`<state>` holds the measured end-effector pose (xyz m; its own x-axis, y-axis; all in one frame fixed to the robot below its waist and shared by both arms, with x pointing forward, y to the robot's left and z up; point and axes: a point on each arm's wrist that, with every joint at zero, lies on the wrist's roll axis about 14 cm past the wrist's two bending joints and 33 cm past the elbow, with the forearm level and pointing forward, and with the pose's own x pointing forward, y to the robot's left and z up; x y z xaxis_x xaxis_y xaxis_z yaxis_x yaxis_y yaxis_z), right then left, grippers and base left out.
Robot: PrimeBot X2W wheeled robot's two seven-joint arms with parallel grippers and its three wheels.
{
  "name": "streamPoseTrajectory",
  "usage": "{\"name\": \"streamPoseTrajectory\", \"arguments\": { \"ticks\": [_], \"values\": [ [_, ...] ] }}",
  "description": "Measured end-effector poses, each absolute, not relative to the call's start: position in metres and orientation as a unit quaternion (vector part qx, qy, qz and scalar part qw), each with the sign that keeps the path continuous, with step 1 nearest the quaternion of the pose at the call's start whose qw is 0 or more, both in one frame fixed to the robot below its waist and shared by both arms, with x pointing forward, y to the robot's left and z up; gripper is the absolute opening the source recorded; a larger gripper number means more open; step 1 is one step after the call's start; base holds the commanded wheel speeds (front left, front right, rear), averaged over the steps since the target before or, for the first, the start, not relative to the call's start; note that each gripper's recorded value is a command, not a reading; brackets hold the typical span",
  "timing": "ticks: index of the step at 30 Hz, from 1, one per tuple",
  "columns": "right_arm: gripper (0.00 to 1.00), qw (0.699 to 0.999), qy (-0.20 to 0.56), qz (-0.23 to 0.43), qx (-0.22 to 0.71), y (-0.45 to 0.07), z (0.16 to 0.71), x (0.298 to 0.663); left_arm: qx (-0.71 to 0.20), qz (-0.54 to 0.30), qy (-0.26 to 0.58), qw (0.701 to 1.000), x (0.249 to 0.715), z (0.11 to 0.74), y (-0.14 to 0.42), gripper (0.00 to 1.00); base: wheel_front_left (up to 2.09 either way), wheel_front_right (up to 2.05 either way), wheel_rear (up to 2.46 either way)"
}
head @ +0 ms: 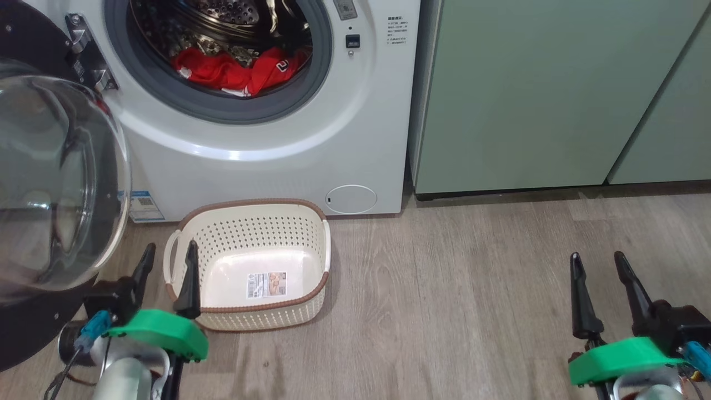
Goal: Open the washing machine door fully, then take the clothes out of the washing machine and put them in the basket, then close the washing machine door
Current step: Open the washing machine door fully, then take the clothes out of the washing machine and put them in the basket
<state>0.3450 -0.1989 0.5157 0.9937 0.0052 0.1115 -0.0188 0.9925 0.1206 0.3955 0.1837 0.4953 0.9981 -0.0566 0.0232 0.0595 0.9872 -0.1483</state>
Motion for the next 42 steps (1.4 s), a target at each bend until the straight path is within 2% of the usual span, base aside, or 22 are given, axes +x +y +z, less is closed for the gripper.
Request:
{"name": "streamPoseTrajectory", "arguments": {
  "ticks": [23, 42],
  "values": [
    [1.0, 0.997, -0.057, -0.003, 0.061, -0.205, 0.516, 0.343, -0.059, -0.034, -0.007, 0.998, 0.395, 0.494, 0.18, 1.0, 0.09, -0.09, 0.0],
    [1.0, 0.997, -0.047, -0.002, 0.063, -0.203, 0.51, 0.346, -0.064, -0.034, 0.004, 0.997, 0.395, 0.487, 0.182, 1.0, 1.78, -1.78, 0.0]
  ]
}}
